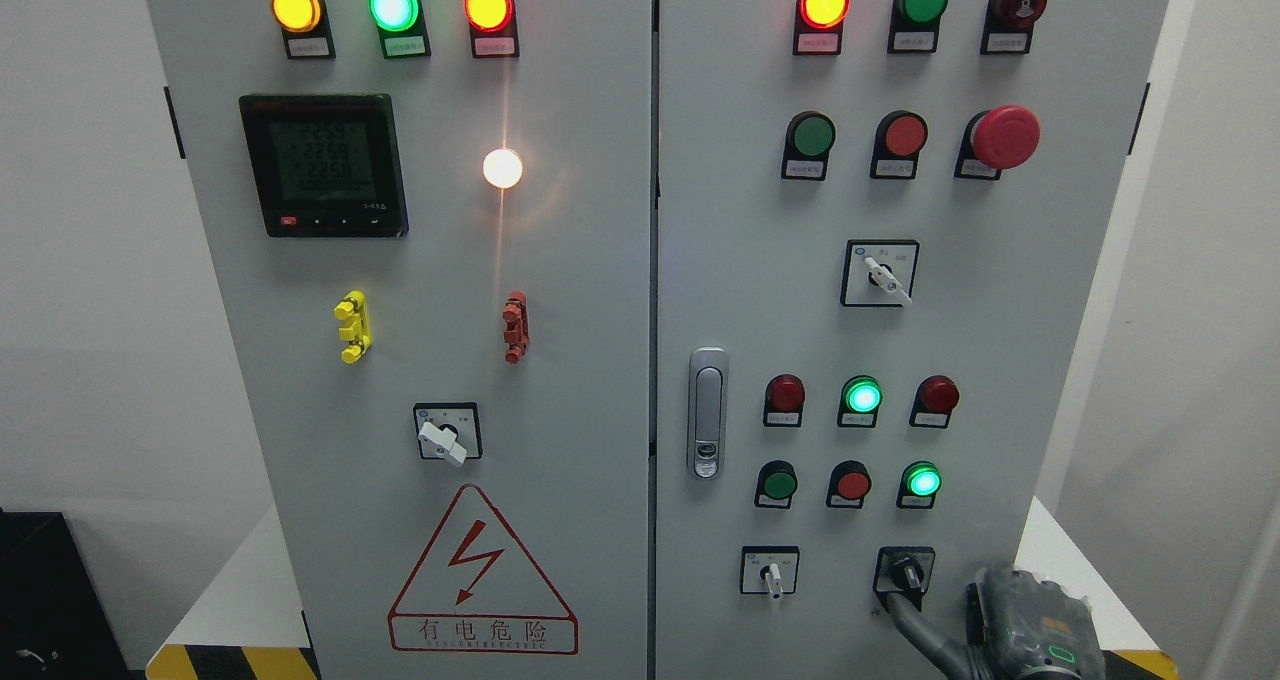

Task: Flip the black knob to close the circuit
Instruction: 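Twist the black knob with the right hand to its other position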

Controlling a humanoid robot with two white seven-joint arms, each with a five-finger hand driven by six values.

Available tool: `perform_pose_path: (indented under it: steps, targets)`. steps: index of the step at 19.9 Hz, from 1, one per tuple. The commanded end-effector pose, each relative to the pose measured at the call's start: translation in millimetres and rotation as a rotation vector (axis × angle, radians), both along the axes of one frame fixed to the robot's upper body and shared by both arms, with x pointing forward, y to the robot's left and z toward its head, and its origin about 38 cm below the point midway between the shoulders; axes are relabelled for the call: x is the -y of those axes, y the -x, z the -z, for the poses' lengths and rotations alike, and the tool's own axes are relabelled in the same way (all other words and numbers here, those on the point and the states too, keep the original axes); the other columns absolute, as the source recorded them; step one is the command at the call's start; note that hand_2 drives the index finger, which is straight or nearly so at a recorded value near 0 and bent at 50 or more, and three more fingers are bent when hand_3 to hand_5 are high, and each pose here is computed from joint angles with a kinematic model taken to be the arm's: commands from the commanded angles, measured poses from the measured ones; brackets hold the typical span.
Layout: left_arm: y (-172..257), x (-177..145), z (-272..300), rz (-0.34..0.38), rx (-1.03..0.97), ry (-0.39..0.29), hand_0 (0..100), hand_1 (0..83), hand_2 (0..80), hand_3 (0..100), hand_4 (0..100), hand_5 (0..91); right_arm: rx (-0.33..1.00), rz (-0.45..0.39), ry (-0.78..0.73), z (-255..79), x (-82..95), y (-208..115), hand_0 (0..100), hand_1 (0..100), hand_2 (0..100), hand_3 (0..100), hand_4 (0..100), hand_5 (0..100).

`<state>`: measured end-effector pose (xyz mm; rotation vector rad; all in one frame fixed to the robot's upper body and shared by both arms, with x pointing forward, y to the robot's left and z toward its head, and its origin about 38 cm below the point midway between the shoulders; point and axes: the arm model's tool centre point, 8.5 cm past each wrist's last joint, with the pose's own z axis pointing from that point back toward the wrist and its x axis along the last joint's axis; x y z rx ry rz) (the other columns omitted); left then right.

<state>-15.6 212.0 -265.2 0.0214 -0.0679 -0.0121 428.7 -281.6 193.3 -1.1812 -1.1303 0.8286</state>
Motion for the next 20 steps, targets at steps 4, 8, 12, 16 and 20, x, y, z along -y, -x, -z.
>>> perform_pose_path:
  steps: [4,8,12,16,20]
  targets:
    - [0.0,-0.1,0.0,0.0,0.0,-0.001,12,55.6,0.0,0,0,0.0,-0.004,0.011,0.016,1.4,7.2,1.1,0,0,87,100,89,85]
    - [0.0,-0.1,0.0,0.0,0.0,-0.001,12,55.6,0.0,0,0,0.0,-0.006,0.013,0.014,1.7,8.2,1.3,0,0,88,100,89,85]
    - [0.0,-0.1,0.0,0.0,0.0,-0.001,12,55.6,0.0,0,0,0.0,-0.008,0.014,0.013,1.9,8.8,1.4,0,0,88,100,90,85]
    - [0.0,-0.1,0.0,0.0,0.0,-0.001,12,55.6,0.0,0,0,0.0,-0.011,0.02,0.013,2.6,11.8,1.2,0,0,88,100,90,85]
    - [0.0,-0.1,0.0,0.0,0.0,-0.001,12,55.6,0.0,0,0,0.0,-0.01,0.027,0.016,2.1,16.2,1.8,0,0,88,100,90,85]
